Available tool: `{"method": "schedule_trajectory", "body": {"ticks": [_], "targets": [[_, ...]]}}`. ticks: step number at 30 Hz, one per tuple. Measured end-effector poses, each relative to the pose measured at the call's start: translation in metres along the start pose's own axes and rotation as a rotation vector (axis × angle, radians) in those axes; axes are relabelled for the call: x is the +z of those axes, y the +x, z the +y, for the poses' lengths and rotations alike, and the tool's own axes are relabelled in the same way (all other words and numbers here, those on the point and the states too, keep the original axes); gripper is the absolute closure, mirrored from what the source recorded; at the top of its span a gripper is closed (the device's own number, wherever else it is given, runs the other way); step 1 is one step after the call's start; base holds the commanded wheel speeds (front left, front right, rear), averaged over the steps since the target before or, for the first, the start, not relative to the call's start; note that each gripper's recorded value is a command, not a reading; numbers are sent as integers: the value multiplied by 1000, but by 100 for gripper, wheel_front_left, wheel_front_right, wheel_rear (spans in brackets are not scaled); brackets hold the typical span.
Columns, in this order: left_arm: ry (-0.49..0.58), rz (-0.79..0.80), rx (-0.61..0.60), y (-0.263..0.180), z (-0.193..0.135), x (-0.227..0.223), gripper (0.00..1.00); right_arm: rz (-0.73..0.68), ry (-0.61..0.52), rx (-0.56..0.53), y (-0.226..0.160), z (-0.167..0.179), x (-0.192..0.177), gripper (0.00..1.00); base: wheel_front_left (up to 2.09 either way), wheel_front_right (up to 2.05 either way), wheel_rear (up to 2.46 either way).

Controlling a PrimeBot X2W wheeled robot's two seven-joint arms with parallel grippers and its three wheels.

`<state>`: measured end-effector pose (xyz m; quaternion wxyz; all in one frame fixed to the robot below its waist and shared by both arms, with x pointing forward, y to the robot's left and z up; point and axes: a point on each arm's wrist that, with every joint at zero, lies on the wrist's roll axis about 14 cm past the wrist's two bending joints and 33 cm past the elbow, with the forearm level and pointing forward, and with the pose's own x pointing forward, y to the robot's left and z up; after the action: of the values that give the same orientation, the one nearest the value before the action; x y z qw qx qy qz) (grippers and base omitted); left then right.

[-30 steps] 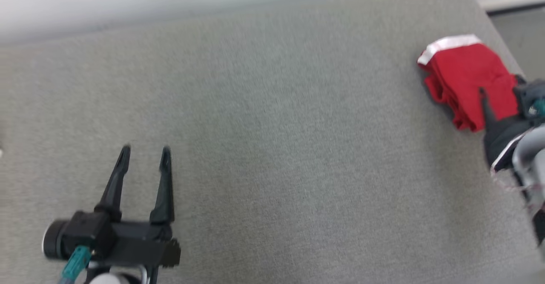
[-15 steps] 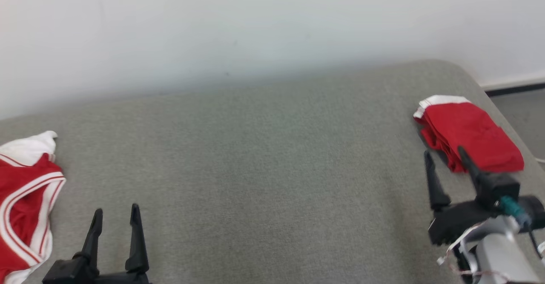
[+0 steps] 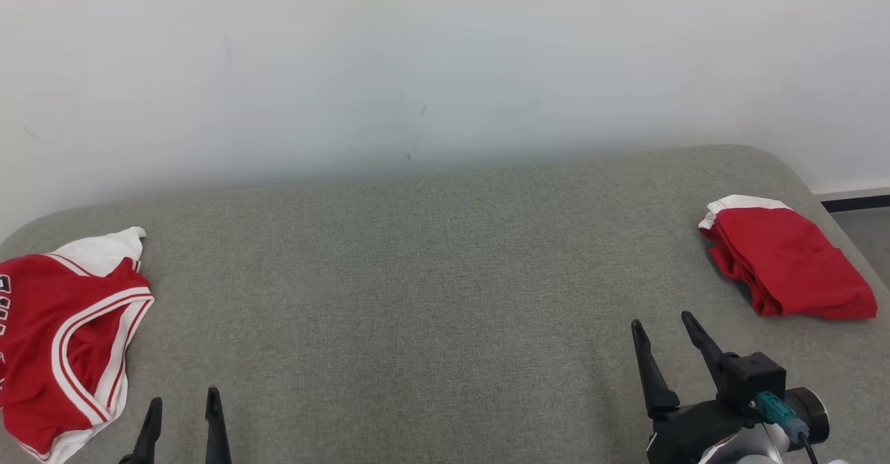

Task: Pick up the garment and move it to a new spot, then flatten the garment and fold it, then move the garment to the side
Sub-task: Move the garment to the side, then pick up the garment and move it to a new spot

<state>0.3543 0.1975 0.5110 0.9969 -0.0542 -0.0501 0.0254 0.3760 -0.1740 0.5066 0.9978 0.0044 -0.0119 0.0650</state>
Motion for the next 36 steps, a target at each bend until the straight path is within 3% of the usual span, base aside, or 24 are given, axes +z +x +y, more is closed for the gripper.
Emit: {"method": "schedule_trajectory", "body": {"ticks": [24, 36], "targets": [[0, 29, 2, -2, 2, -9, 0, 36, 43, 1, -8, 11, -10, 0, 0, 0, 0], [4, -2, 76, -16, 26, 1, 0, 47, 52, 89, 3, 43, -14, 0, 0, 0, 0]]}}
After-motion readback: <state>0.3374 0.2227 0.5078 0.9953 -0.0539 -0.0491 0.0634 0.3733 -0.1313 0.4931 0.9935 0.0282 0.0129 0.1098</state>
